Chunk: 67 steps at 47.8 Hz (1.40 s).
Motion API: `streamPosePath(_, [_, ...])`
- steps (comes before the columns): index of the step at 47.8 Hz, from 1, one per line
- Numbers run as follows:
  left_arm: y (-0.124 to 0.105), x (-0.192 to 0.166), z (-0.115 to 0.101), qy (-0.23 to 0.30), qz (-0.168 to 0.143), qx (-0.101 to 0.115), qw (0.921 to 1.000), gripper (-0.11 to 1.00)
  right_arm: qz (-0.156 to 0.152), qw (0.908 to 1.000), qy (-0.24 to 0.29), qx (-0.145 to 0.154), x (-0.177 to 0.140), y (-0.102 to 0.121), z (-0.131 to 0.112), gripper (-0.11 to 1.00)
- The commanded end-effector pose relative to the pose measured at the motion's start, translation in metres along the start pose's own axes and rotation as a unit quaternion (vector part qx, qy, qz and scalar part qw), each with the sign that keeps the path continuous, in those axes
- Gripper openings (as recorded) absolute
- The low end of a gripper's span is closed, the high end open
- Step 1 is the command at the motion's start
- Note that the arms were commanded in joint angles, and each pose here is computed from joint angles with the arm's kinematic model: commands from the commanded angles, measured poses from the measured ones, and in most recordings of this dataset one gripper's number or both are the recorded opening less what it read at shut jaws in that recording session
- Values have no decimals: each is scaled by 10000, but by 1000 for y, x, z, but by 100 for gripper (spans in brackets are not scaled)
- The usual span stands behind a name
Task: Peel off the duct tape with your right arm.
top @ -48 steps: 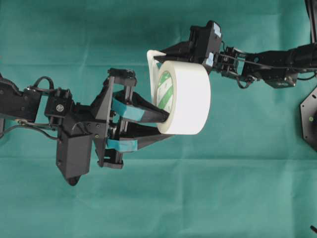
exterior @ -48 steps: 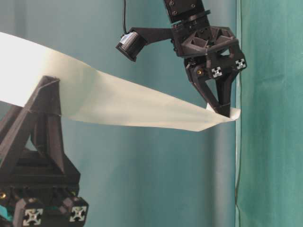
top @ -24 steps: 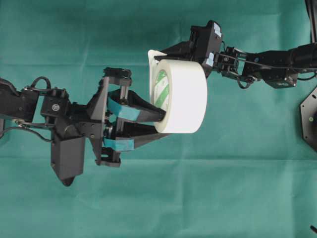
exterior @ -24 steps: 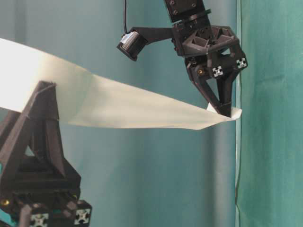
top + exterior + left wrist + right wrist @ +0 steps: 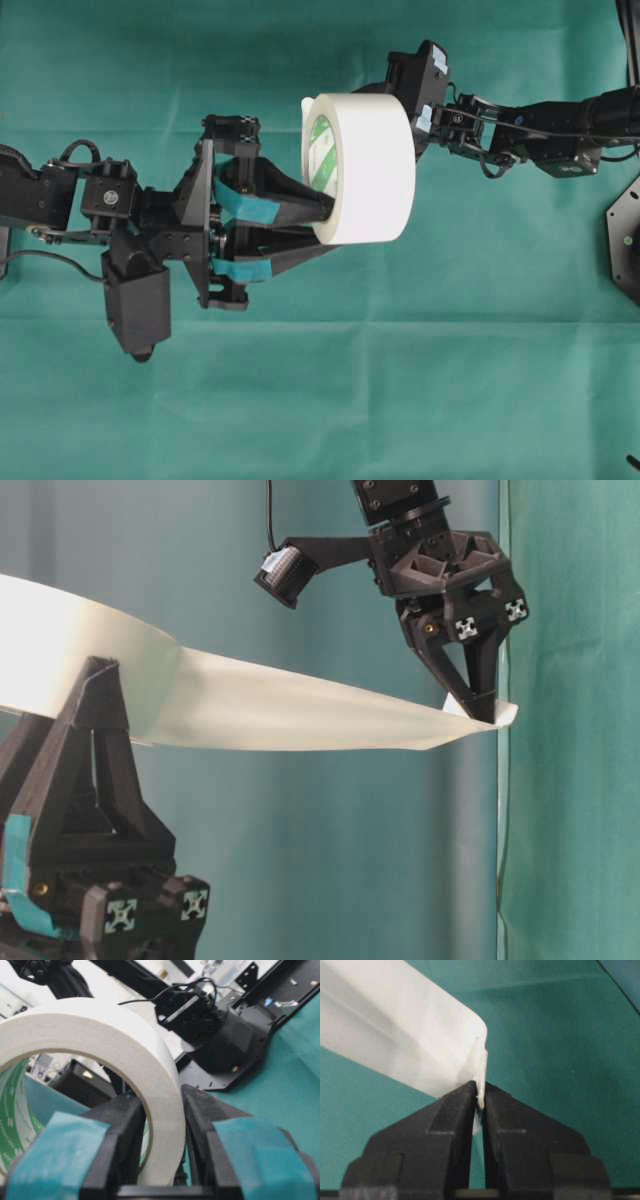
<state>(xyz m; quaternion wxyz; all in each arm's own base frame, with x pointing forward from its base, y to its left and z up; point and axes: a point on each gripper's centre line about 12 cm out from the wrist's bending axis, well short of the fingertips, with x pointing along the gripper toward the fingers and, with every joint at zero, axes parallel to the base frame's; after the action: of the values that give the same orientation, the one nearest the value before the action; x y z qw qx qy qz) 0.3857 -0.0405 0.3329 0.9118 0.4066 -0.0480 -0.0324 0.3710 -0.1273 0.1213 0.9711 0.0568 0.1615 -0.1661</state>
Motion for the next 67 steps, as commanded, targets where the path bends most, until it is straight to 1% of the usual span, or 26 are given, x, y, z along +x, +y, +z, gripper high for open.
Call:
streamPosePath(1, [26, -10, 25, -402, 412, 61, 9983, 20, -165, 9998, -25, 64, 0, -13, 4, -9])
streamPosePath(7, [29, -13, 27, -426, 463, 70, 9980, 20, -173, 9998, 5, 59, 0, -13, 2, -9])
streamPosePath(17, [38, -21, 35, -565, 625, 76, 9964, 20, -173, 9997, 128, 74, 4, -13, -7, -9])
streamPosePath(25, [33, -24, 32, -578, 603, 43, 9965, 20, -172, 9997, 96, 112, 5, -13, -5, -9])
streamPosePath(35, [34, -33, 38, -820, 797, 8, 9934, 20, -169, 9998, 43, 119, 7, -13, -1, -9])
streamPosePath(41, [33, -37, 37, -845, 815, -15, 9931, 20, -169, 9998, 50, 119, 6, -13, -2, -9])
streamPosePath(47, [27, -38, 35, -818, 735, -87, 9939, 20, -166, 9998, 4, 126, 5, -13, 2, -9])
streamPosePath(50, [24, -37, 35, -816, 674, -175, 9942, 20, -165, 9998, -11, 126, 3, -13, 3, -9])
streamPosePath(55, [13, -36, 35, -735, 409, -391, 9957, 20, -167, 9998, 12, 118, 0, -13, 5, -9])
streamPosePath(60, [4, -36, 32, -522, 87, -572, 9970, 20, -174, 9997, 127, 113, -2, -13, 4, -9])
streamPosePath(65, [-3, -36, 29, -377, -124, -735, 9965, 20, -179, 9996, 211, 114, -3, -13, 4, -9])
streamPosePath(67, [-5, -37, 28, -344, -168, -764, 9963, 20, -175, 9995, 227, 108, -3, -13, 4, -9])
